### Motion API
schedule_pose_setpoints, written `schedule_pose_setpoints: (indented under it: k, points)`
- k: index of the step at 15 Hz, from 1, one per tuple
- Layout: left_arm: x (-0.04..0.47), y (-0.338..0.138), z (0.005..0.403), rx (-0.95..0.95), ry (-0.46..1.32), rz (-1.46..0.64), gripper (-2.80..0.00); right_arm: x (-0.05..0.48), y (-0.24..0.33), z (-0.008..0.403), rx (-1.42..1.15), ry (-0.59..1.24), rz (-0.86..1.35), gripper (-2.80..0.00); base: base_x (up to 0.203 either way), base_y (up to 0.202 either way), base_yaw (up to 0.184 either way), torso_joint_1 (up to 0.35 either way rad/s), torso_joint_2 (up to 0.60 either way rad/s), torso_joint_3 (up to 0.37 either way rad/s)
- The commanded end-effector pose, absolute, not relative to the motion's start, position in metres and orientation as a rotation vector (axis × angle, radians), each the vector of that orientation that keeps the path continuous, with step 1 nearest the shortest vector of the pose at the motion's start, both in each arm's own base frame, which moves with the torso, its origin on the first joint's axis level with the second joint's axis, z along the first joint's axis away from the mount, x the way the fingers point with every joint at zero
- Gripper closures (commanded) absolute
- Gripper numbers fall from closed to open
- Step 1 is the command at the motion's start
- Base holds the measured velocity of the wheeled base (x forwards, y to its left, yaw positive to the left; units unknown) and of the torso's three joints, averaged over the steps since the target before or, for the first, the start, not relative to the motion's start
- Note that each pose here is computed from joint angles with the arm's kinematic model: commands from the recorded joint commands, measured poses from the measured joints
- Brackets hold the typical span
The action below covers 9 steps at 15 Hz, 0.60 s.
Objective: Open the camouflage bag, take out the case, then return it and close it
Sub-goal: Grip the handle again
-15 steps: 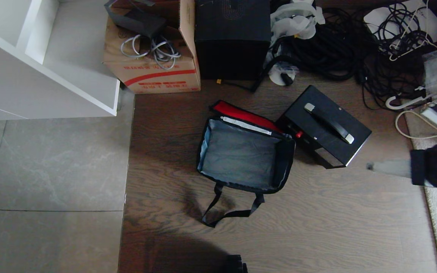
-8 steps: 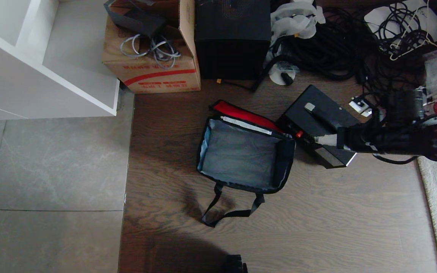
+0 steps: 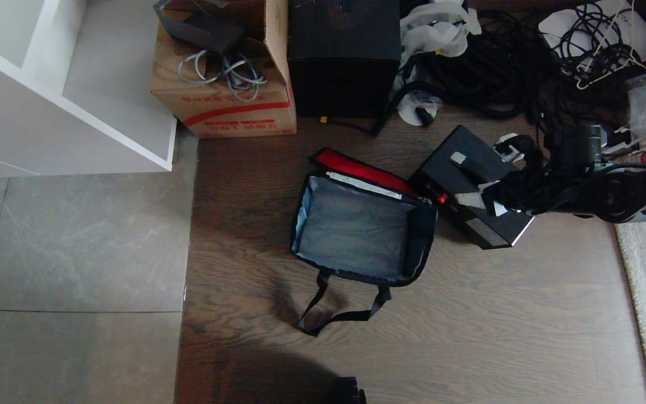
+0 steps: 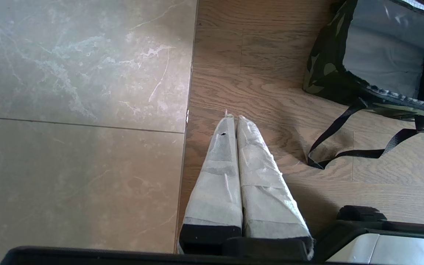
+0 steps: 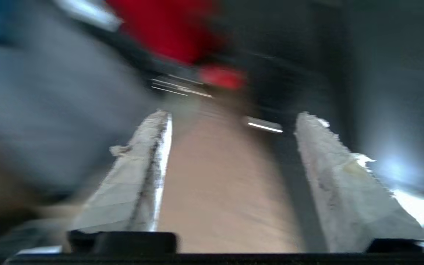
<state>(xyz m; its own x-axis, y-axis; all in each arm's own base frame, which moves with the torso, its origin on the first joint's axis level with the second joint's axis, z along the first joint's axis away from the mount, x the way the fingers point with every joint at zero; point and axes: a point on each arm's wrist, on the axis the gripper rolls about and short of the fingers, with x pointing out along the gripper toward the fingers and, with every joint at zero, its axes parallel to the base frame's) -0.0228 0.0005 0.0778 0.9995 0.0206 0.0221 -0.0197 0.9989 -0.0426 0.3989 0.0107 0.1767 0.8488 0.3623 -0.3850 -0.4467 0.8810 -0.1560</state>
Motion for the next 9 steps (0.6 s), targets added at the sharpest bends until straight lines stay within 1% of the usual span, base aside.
schedule_pose_setpoints:
  k: [1, 3, 6, 9]
  points:
    - [-0.022, 0.000, 0.076, -0.043, -0.016, 0.021, 0.00, 0.400, 0.005, 0.173, -0.447, 0.406, 0.142, -2.80, 0.000, 0.000, 0.000, 0.000, 0.00, 0.000]
    - [-0.022, 0.000, 0.075, -0.043, -0.014, 0.021, 0.00, 0.405, 0.022, 0.159, -0.537, 0.416, 0.038, -2.80, 0.000, 0.000, 0.000, 0.000, 0.00, 0.000]
    - [-0.022, 0.000, 0.076, -0.043, -0.016, 0.021, 0.00, 0.420, 0.039, 0.160, -0.561, 0.260, -0.097, -2.80, 0.000, 0.000, 0.000, 0.000, 0.00, 0.000]
    - [-0.022, 0.000, 0.076, -0.043, -0.016, 0.021, 0.00, 0.425, 0.041, 0.165, -0.702, 0.194, -0.248, -2.80, 0.000, 0.000, 0.000, 0.000, 0.00, 0.000]
